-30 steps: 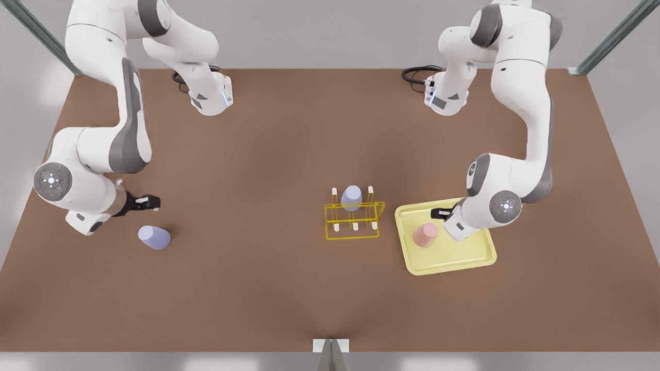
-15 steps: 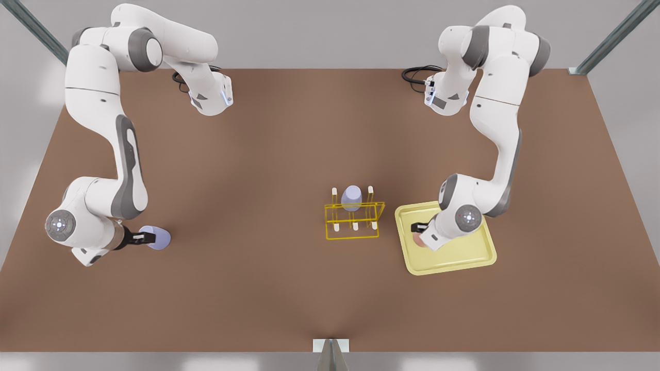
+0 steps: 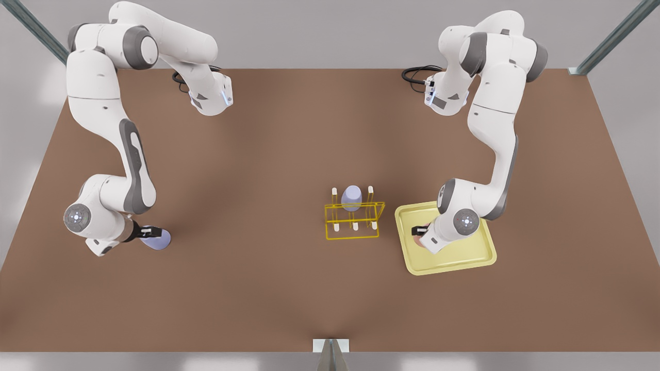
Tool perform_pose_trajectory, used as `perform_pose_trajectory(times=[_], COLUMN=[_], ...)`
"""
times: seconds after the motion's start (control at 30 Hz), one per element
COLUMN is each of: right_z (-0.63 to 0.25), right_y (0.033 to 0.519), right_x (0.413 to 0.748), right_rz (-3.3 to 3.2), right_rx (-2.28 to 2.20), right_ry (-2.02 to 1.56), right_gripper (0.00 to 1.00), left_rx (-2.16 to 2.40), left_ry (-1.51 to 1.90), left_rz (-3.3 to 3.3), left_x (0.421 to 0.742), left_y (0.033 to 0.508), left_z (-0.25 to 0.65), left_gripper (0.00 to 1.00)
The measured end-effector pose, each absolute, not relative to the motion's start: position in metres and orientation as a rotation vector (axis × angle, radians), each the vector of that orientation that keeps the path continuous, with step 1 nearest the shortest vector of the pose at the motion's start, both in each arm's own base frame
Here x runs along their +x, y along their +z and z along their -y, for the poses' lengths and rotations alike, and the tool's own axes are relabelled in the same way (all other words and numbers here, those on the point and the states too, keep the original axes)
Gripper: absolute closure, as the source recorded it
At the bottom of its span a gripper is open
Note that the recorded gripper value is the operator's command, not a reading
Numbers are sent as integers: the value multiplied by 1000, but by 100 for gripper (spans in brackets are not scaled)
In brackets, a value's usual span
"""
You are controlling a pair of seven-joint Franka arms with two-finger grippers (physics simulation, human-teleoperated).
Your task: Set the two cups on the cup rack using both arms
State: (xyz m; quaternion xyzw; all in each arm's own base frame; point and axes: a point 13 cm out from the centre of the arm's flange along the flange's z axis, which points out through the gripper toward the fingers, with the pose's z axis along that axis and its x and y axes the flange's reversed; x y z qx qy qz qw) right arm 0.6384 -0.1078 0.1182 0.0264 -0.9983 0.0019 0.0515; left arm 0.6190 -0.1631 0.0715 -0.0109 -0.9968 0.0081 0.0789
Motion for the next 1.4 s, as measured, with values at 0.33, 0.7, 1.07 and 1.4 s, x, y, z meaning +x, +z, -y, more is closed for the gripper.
perform_pose_trajectory(times=[0.33,0.7,1.07,1.4], right_z=[104,105,113,107], right_y=[82,76,69,71], right_x=[617,622,621,622], right_rz=[3009,3035,3043,3039], right_rx=[93,118,119,148], right_ry=[-8,-6,-8,-21], right_gripper=[0,0,0,20], left_rx=[-23,-28,-21,-19], left_ry=[31,24,27,26], left_rz=[3003,2987,3003,3004], left_x=[625,621,627,629], left_y=[84,71,80,77], left_z=[164,167,167,168], left_gripper=[8,10,14,16])
